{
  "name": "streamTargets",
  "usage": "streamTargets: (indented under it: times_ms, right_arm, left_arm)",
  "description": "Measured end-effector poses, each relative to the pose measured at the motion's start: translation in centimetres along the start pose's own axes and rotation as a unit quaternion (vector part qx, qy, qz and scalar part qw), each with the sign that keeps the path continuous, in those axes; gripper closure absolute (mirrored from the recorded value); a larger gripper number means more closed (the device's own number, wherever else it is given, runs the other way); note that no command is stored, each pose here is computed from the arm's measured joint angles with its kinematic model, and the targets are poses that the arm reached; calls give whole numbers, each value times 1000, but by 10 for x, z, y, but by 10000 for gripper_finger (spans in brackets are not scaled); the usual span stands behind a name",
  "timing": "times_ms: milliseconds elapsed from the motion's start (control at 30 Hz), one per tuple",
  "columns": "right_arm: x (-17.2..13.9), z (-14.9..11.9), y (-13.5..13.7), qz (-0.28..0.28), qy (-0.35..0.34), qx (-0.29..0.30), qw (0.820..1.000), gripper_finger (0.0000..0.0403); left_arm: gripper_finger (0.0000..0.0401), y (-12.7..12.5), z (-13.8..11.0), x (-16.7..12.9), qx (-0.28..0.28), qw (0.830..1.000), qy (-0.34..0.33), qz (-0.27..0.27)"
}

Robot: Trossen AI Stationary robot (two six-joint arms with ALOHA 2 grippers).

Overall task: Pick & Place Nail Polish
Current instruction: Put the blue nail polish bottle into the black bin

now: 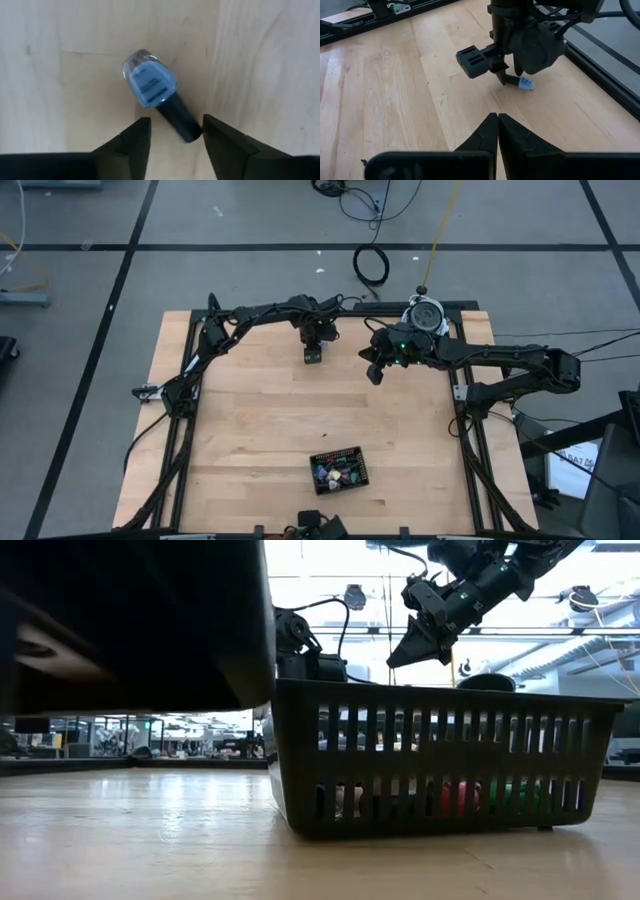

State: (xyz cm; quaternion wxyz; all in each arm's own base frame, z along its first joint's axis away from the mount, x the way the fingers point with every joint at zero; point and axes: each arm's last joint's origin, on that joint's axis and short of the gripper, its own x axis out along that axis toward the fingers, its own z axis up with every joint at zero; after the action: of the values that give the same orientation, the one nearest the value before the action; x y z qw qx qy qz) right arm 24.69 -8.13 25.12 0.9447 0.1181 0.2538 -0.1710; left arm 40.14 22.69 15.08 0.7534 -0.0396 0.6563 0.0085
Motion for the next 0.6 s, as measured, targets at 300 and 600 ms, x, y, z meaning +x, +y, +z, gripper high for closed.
streamTargets:
  times_ms: [300, 600]
  right_arm:
    - [0, 0, 0, 0, 0, 0, 1000, 399]
    - [0, 0, 0, 0, 0, 0, 1000, 399]
  left_arm:
    - [269, -6, 1, 1, 25, 998, 34, 48]
    - [270, -15, -4, 0, 68, 986, 110, 100]
